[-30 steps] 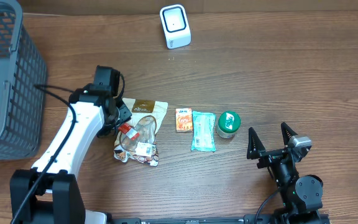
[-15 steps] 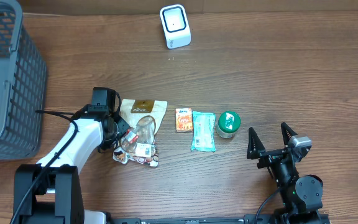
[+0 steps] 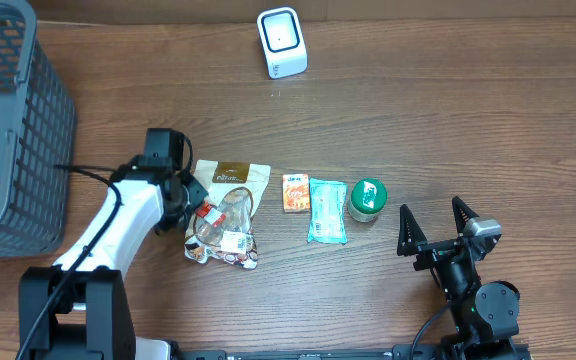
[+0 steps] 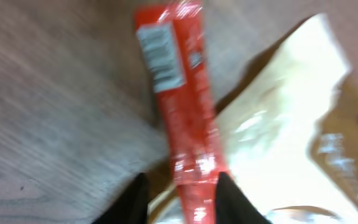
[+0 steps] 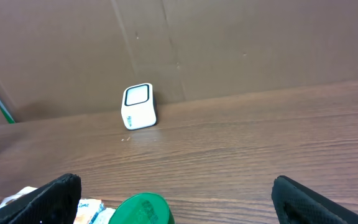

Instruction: Scan the item barcode

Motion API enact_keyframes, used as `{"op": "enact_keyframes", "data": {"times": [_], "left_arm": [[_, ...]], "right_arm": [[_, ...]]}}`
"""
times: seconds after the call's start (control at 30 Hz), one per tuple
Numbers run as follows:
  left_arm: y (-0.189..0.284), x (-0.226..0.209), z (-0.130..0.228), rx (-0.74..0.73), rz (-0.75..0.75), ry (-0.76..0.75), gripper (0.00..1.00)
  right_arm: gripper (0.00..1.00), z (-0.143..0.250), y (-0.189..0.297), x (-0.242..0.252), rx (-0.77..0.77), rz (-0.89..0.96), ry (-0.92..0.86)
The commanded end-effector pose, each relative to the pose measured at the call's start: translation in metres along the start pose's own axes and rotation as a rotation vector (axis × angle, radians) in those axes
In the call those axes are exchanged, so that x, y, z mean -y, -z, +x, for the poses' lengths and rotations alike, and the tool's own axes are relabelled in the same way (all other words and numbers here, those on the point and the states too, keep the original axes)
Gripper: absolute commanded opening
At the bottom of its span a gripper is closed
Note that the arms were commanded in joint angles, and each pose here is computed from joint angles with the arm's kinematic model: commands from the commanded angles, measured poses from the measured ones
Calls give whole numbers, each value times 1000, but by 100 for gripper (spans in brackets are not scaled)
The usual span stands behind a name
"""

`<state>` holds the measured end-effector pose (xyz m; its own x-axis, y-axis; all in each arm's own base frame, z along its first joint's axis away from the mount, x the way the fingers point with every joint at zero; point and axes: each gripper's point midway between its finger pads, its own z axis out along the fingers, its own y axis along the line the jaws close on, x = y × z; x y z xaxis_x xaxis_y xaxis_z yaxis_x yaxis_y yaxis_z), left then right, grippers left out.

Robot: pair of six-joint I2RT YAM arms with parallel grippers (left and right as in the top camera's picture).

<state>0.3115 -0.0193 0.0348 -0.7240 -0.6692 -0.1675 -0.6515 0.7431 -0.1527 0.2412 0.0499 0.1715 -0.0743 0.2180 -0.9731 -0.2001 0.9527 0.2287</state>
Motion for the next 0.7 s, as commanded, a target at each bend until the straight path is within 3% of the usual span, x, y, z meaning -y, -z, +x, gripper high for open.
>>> {"op": "enact_keyframes", "data": {"times": [0.0, 0.5, 0.67], "left_arm": [[17, 15, -16, 49, 55, -8, 30], [-14, 2, -13, 58, 6, 41, 26], [-35, -3, -3, 1, -27, 39, 26]], "right_arm": [[100, 1, 0, 3, 6, 13, 3], [100, 1, 0, 3, 6, 13, 3], [100, 1, 0, 3, 6, 13, 3]]}}
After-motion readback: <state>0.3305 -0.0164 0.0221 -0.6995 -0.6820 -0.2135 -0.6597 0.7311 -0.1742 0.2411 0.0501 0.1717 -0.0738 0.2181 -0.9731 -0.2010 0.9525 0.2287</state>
